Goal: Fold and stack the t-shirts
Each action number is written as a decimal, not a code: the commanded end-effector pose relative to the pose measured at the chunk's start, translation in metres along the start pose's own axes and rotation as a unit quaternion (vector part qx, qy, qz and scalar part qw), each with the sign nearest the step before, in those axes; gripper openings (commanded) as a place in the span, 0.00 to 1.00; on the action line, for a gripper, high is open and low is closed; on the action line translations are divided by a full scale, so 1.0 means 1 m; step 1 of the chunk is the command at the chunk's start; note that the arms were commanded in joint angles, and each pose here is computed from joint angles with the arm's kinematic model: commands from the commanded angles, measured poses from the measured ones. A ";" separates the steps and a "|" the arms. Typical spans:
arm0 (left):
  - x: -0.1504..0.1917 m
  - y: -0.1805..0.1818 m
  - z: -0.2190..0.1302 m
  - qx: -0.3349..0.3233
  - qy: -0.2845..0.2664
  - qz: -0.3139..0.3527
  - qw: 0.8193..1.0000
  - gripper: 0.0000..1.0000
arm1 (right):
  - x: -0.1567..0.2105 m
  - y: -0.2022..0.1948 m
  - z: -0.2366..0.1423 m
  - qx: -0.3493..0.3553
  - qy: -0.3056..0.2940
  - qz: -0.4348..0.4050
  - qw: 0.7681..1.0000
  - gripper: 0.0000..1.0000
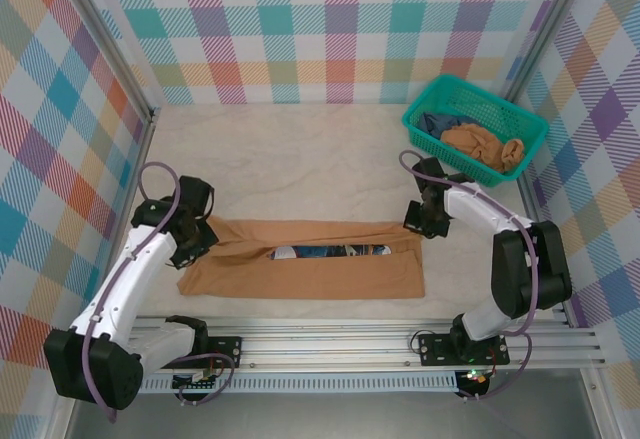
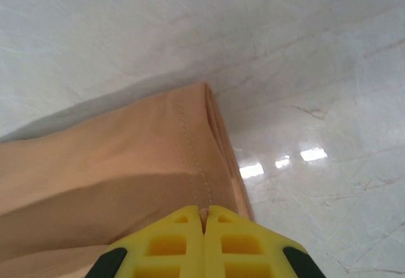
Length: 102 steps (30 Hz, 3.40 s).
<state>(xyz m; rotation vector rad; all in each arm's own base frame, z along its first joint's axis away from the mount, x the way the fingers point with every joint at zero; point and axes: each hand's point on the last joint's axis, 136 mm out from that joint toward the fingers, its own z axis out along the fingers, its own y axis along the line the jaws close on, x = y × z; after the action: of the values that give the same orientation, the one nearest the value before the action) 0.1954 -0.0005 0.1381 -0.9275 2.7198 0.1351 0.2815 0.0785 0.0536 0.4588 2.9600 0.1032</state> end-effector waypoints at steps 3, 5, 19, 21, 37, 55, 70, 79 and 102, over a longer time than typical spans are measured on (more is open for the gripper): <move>0.023 0.014 0.017 -0.029 0.042 -0.005 0.999 0.00 | 0.013 -0.013 0.009 0.029 0.019 0.007 0.999 0.00; 0.024 0.012 0.020 -0.028 0.044 -0.005 0.999 0.00 | 0.014 -0.014 0.012 0.032 0.024 0.006 0.999 0.00; 0.001 0.008 -0.015 0.002 -0.011 -0.052 0.999 0.41 | 0.012 -0.033 -0.032 0.030 -0.068 0.060 0.995 0.37; -0.010 0.001 -0.020 0.005 -0.021 -0.054 0.998 0.44 | 0.008 -0.023 -0.034 0.003 -0.071 0.063 0.995 0.37; -0.086 -0.055 0.066 0.027 0.064 -0.095 0.993 0.45 | 0.030 0.004 0.015 -0.017 0.058 0.076 0.995 0.09; -0.081 -0.059 0.099 0.081 0.092 -0.047 0.991 0.45 | 0.042 -0.022 0.004 0.027 0.042 0.073 0.996 0.14; -0.073 -0.044 0.125 0.055 0.063 -0.032 0.996 0.37 | 0.000 0.043 -0.007 -0.089 0.019 0.043 0.995 0.20; -0.081 -0.054 0.131 0.089 0.030 -0.028 0.995 0.26 | -0.008 0.050 0.001 -0.089 0.027 0.037 0.995 0.20; -0.049 0.004 0.101 -0.026 0.042 -0.121 0.991 0.00 | -0.010 0.056 0.017 -0.076 0.049 0.047 0.995 0.17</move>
<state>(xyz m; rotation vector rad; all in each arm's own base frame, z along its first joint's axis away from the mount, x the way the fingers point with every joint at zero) 0.2792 0.0404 0.0612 -1.1823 2.6342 0.0001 0.3124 0.1272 0.0457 0.5789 2.9721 0.3846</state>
